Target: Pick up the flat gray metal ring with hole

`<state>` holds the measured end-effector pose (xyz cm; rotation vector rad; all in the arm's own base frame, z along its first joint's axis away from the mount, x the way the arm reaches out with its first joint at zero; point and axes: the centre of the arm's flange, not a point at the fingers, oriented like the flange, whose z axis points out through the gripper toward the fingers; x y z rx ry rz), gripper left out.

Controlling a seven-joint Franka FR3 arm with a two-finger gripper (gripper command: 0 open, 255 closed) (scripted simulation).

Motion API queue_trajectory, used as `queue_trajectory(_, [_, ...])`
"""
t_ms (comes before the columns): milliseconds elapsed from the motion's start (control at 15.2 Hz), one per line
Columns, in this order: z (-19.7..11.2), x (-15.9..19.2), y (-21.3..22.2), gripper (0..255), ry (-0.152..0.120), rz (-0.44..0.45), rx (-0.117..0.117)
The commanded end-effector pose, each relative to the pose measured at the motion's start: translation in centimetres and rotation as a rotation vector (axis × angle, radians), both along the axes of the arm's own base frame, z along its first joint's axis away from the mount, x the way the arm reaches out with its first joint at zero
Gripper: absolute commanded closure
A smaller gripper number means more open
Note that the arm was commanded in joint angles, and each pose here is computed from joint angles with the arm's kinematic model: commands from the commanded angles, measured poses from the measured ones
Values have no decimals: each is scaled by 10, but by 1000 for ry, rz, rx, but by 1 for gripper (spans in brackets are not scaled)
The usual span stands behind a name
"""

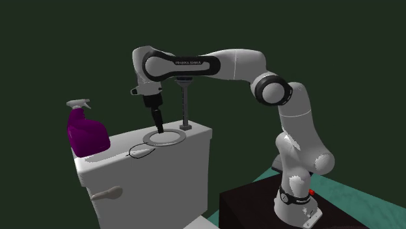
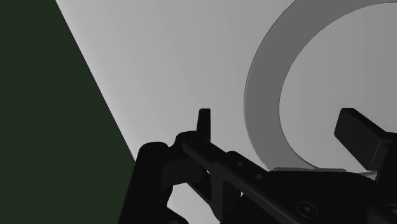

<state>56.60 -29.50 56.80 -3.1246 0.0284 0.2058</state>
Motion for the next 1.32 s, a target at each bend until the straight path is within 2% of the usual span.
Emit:
queue_trajectory(0, [-2, 0, 0, 255, 0, 0, 0])
queue_trajectory(594, [-2, 0, 0, 255, 0, 0, 0])
queue_trajectory(1254, [51, 0, 0, 255, 0, 0, 0])
